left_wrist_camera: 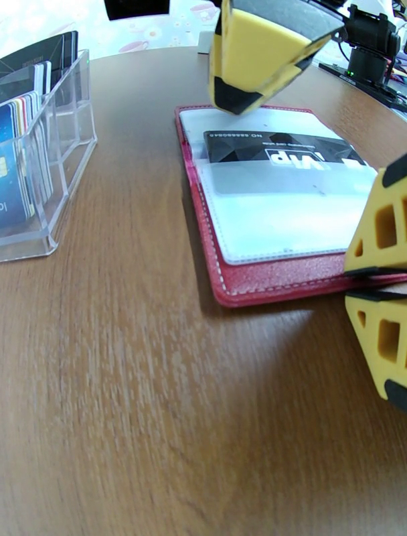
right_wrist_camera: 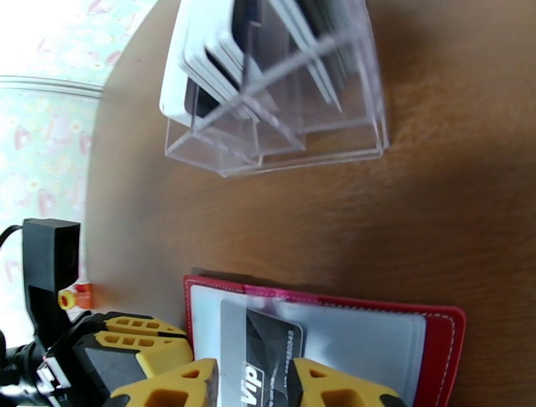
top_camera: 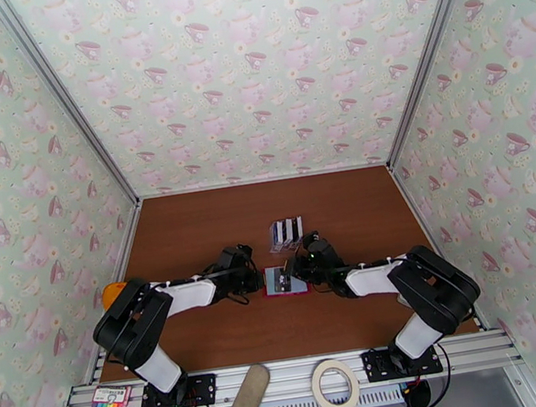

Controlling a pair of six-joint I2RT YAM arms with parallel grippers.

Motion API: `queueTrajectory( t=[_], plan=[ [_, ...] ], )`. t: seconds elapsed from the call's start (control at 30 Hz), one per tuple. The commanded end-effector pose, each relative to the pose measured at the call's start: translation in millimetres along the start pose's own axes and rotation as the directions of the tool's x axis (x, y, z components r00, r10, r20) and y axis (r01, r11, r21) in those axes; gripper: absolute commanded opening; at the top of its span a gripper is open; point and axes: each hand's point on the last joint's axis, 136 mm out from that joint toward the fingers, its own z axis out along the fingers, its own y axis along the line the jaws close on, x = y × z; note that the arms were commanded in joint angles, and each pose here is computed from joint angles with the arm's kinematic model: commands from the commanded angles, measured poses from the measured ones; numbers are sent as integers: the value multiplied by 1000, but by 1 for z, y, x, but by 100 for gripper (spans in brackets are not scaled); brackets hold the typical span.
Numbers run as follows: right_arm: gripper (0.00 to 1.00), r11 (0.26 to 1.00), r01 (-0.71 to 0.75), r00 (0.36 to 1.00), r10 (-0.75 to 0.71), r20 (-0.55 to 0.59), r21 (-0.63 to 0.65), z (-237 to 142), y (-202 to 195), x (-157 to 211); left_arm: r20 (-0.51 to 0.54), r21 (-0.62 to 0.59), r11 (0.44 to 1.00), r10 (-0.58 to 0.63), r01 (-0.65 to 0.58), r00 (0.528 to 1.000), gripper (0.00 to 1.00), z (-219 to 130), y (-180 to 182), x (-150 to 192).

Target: Put the credit cards into the card holder

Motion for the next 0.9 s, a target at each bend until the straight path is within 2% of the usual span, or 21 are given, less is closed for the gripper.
queueTrajectory(
  t=[0.0,0.23,0.57,0.87],
  plan=[
    [35,989,69,998,-67,-17,132,-5,-9,-1,-125,-86,996,-25,14,992,16,13,29,32],
    [37,940,172,985,-166,-44,295,-7,-10,-3,-117,-61,998,-11,4,993,15,14,25,21],
    [40,871,249,968,-236,-84,425,0,-9,3,-129,-13,1000,-24,22,991,15,18,27,26],
    [40,849,272,962,-251,-107,453,9,-7,7,-124,4,1000,-19,20,992,15,16,24,20]
  ],
)
